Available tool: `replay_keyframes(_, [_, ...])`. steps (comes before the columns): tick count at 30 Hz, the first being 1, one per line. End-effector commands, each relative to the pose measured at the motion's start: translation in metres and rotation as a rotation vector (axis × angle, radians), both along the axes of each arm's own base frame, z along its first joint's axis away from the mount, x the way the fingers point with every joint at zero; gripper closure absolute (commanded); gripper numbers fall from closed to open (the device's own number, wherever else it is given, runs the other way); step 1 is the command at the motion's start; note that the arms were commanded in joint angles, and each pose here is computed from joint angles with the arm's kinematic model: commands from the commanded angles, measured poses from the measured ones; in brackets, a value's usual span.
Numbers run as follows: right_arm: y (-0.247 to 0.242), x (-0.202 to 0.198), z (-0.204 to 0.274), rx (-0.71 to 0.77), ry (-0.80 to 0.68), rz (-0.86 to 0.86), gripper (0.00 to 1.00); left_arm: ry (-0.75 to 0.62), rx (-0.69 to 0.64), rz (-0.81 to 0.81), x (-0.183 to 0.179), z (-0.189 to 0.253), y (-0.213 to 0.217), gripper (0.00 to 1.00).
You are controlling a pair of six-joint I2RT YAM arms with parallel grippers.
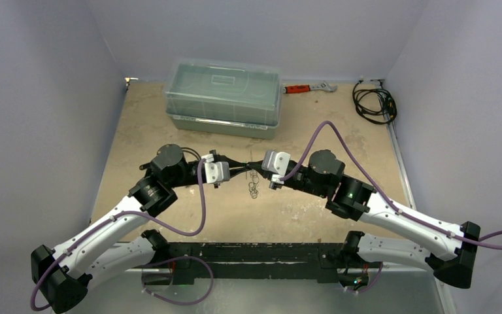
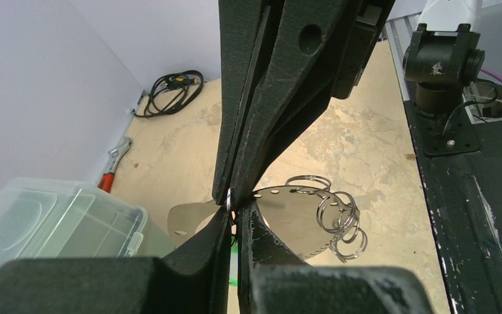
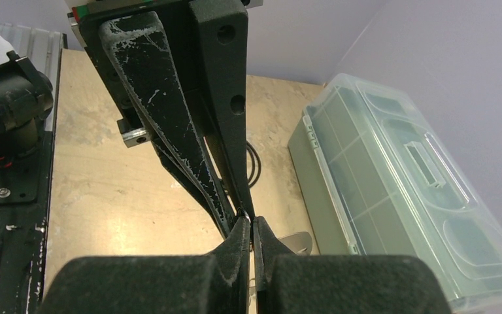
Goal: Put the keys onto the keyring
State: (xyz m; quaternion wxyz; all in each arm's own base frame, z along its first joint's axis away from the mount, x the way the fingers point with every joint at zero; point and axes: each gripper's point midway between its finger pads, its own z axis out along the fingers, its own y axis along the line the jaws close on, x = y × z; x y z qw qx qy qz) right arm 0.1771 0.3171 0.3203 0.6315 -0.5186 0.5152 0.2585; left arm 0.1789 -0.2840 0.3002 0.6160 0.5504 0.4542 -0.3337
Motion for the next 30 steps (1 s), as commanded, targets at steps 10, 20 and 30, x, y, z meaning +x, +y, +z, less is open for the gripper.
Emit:
replay_keyframes(10, [-0.027, 0.018, 0.031, -0.041, -0.030, -0.158, 0.67, -0.056, 0.142, 0.027, 0.006, -0.017, 0.008, 1.00])
replay_keyframes(20, [-0.046, 0.015, 0.011, -0.278, 0.009, -0.166, 0.52, 0.005, 0.189, -0.105, -0.010, -0.033, -0.002, 1.00])
replay_keyframes(30, [-0.015, -0.008, -0.009, -0.335, 0.113, 0.027, 0.55, 0.034, 0.151, -0.159, -0.020, -0.030, -0.007, 1.00])
